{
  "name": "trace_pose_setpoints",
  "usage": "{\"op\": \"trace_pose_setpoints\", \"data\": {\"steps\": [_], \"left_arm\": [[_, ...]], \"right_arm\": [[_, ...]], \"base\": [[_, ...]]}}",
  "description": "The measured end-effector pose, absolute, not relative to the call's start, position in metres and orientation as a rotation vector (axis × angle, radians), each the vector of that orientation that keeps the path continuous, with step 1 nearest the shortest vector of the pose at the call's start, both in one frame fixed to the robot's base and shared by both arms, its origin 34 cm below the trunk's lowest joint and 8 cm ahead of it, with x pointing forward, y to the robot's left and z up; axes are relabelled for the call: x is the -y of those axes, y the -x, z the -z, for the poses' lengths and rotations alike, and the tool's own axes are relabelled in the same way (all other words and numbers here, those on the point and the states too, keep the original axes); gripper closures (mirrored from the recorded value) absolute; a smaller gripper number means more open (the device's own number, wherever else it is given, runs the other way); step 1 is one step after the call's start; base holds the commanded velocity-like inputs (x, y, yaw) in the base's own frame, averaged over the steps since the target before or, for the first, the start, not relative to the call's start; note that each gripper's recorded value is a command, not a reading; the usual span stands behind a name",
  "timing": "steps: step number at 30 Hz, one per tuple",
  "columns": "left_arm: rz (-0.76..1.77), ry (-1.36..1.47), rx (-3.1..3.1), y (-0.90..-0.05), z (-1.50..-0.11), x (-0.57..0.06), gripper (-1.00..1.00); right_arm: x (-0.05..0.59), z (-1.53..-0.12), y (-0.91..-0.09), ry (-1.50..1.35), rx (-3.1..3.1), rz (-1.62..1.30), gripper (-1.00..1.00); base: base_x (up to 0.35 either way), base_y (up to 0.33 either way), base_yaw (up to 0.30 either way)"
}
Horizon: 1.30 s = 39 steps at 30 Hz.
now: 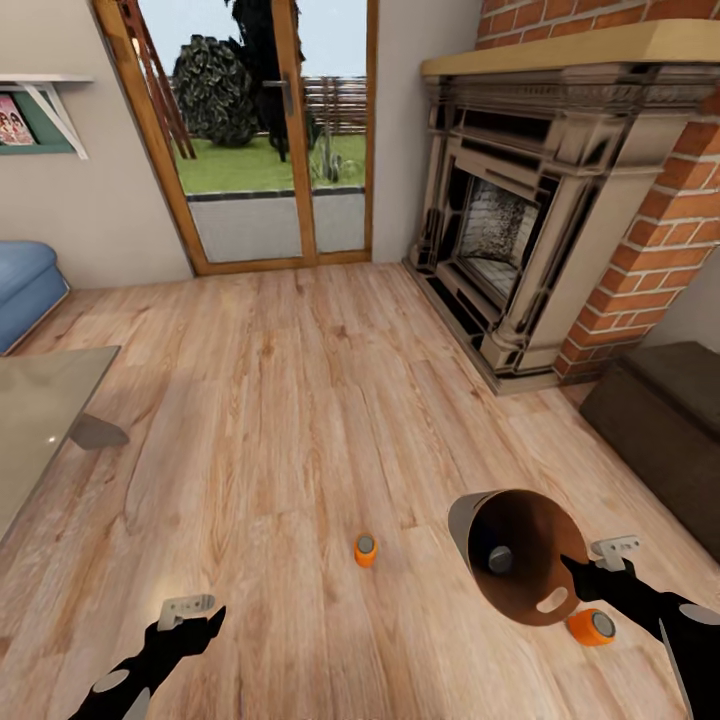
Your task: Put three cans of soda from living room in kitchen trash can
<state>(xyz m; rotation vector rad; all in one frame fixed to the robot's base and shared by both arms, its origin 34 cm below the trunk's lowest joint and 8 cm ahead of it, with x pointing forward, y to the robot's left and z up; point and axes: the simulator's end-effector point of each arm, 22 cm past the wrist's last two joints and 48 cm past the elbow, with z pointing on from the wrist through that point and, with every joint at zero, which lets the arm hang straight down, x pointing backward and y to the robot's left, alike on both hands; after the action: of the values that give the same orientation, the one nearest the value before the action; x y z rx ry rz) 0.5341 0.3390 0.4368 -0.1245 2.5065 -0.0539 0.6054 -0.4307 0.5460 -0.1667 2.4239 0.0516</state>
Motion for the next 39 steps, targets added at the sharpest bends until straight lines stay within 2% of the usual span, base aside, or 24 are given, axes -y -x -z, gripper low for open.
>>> {"op": "trace_pose_setpoints", "data": {"steps": [12,17,31,39], "left_arm": [[0.053,0.126,-2.497,-0.5367,-0.441,-0.3394,-1.0],[0.055,0.124,-2.492,-0.5383,-0.4432,-0.3392,-1.0],[0.061,0.12,-2.49,-0.5387,-0.4443,-0.3381,-1.0],[0.062,0.121,-2.489,-0.5389,-0.4445,-0.3381,-1.0]], "right_arm": [[0.4308,-0.5523,-0.6078,0.165,-2.411,-0.051,1.0],[0.4311,-0.5546,-0.6086,0.165,-2.406,-0.049,1.0],[0.4309,-0.5537,-0.6075,0.158,-2.408,-0.052,1.0],[0.4393,-0.5545,-0.6056,0.13,-2.407,-0.037,1.0]], "base": [[-0.039,0.003,-0.189],[0.074,0.158,-0.182],[0.189,0.258,-0.087],[0.283,0.064,-0.232]]}}
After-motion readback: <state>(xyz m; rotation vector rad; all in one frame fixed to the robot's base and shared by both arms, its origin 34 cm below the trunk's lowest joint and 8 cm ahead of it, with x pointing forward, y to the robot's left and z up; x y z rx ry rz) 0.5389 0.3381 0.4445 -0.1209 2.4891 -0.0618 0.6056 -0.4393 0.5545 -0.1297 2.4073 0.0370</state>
